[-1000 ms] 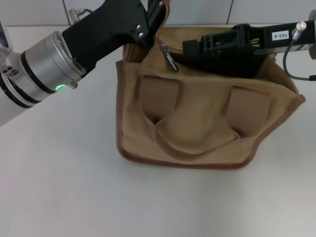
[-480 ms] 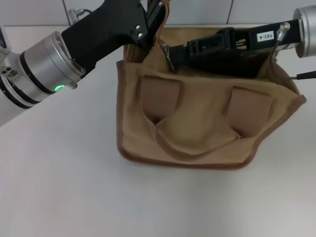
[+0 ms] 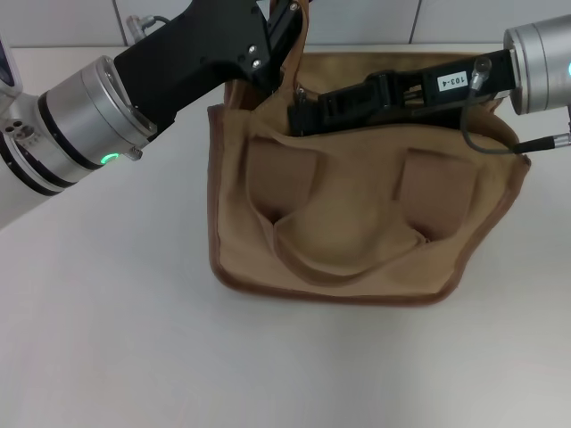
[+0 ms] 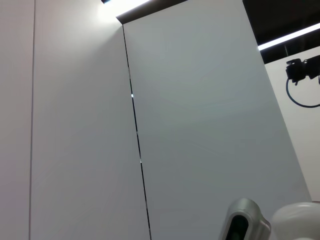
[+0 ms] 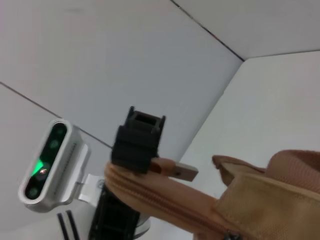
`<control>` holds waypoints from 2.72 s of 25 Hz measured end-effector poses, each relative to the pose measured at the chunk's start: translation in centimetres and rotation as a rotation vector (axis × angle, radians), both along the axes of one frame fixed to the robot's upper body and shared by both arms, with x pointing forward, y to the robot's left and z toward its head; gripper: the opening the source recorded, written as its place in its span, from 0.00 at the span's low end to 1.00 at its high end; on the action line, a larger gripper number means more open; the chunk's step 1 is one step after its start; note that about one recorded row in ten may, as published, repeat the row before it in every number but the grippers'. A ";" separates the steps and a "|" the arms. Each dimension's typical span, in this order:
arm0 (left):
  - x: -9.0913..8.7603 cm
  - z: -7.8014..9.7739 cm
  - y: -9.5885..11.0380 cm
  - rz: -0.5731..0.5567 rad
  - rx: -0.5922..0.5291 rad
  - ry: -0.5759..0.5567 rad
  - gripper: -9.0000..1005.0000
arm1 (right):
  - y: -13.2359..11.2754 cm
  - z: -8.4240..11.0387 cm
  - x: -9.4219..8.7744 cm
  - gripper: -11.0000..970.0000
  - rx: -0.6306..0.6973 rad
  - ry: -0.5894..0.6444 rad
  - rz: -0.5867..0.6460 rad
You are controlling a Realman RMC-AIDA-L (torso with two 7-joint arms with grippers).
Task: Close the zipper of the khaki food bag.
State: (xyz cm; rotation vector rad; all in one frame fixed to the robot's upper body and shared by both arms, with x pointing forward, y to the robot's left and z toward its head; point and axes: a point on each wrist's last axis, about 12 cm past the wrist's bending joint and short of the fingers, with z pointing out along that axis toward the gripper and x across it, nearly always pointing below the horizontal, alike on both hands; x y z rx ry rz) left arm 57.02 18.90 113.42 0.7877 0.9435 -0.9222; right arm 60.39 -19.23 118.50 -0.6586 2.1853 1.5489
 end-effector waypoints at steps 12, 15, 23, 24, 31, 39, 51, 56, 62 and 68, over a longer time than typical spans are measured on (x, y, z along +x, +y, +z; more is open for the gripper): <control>0.0 0.0 0.0 -0.003 -0.004 -0.001 0.13 | -1.0 0.4 -0.5 0.34 0.070 0.003 -0.010; 0.0 0.1 -0.1 -0.004 -0.004 -0.001 0.13 | -1.0 0.3 -0.4 0.28 0.071 0.002 -0.020; -0.1 0.1 -0.1 -0.009 -0.008 -0.002 0.14 | -0.2 -0.3 0.0 0.12 0.059 -0.009 -0.035; -0.1 0.1 -0.1 -0.010 -0.009 -0.003 0.14 | -0.1 -0.3 0.0 0.11 0.059 -0.017 -0.034; -0.2 0.1 0.0 -0.013 -0.014 -0.007 0.14 | -0.5 -0.1 -0.1 0.05 0.046 -0.070 -0.041; -0.2 0.1 0.4 0.004 -0.021 -0.006 0.14 | -2.5 0.9 -0.8 0.02 -0.004 -0.049 -0.123; 0.1 0.3 1.4 0.057 -0.036 -0.018 0.15 | -9.0 2.8 -3.6 0.02 -0.218 -0.019 -0.341; 0.2 0.3 1.7 0.073 -0.039 -0.015 0.15 | -11.7 3.5 -4.5 0.02 -0.237 -0.006 -0.417; 0.2 0.2 1.7 0.081 -0.037 -0.006 0.15 | -11.9 3.8 -4.8 0.02 -0.196 -0.024 -0.412; 0.5 0.1 2.3 0.100 -0.042 0.032 0.16 | -13.4 3.5 -5.9 0.11 0.062 -0.170 -0.348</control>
